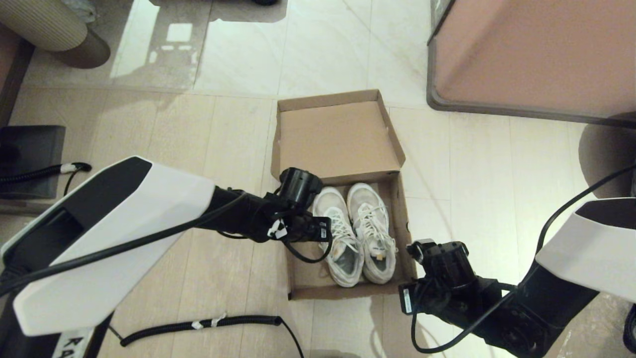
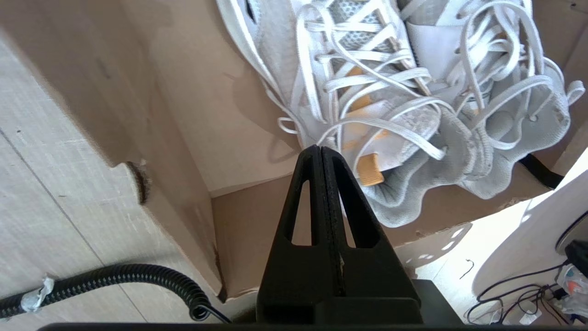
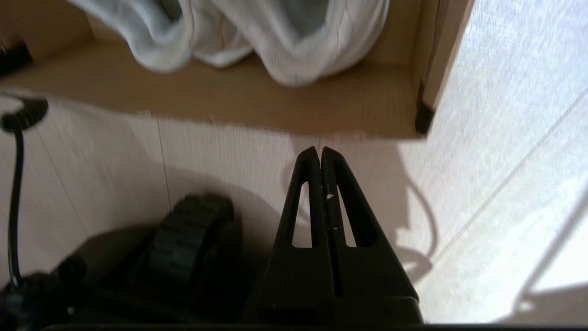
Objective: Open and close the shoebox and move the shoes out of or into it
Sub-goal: Close the shoe box
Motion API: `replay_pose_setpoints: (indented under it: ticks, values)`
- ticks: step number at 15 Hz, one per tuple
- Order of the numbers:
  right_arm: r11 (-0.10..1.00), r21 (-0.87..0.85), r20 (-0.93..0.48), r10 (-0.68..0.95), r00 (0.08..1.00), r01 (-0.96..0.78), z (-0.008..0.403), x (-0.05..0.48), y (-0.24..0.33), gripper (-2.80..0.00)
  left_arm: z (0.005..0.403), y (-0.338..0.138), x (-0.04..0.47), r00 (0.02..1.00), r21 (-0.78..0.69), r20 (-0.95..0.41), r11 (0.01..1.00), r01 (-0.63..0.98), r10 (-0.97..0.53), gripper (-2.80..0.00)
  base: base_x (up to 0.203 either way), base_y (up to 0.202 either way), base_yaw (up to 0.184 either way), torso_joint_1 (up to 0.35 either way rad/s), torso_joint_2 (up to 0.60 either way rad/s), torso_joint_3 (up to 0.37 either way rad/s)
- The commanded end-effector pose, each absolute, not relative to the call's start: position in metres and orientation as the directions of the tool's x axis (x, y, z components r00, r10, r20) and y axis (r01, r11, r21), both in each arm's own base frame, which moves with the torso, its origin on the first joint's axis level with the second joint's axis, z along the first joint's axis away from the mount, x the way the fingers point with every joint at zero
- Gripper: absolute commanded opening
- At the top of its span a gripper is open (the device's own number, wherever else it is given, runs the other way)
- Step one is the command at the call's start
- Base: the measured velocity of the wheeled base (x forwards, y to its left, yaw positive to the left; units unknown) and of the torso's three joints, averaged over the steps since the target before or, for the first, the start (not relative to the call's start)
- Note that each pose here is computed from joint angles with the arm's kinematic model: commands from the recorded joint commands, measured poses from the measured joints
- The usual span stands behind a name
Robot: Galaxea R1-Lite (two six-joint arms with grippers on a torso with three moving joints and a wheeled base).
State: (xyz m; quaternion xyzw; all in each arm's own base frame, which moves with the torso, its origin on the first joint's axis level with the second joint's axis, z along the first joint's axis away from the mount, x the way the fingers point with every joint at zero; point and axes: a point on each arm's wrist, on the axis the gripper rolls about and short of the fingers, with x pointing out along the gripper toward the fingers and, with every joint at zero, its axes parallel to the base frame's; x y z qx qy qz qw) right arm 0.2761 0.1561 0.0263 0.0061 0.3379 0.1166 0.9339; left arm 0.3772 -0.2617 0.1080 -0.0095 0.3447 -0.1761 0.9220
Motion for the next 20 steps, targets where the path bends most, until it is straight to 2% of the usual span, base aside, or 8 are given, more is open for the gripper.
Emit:
replay_pose_setpoints:
  ticks: [1,11,20]
  values:
    - [0.975,0.086,-0.626,0.212,0.75,-0.205,0.017,0.278,0.156,-2.8,0.112,-0.257,0.378,0.708,-0.142,-0.627,0.941,0.308,-0.326,-2.8,0.0,0.0,0.0,0.0,0.0,0.0]
    - [0.983,0.05,-0.661,0.167,0.731,-0.179,0.003,0.274,0.153,-2.8,0.119,-0.223,0.366,0.74,-0.15,-0.612,0.96,0.238,-0.279,-2.8,0.0,0.0,0.0,0.0,0.0,0.0]
    - [0.98,0.053,-0.635,0.181,0.751,-0.191,-0.012,0.278,0.156,-2.8,0.129,-0.206,0.359,0.755,-0.155,-0.607,0.969,0.193,-0.247,-2.8,0.0,0.0,0.0,0.0,0.0,0.0]
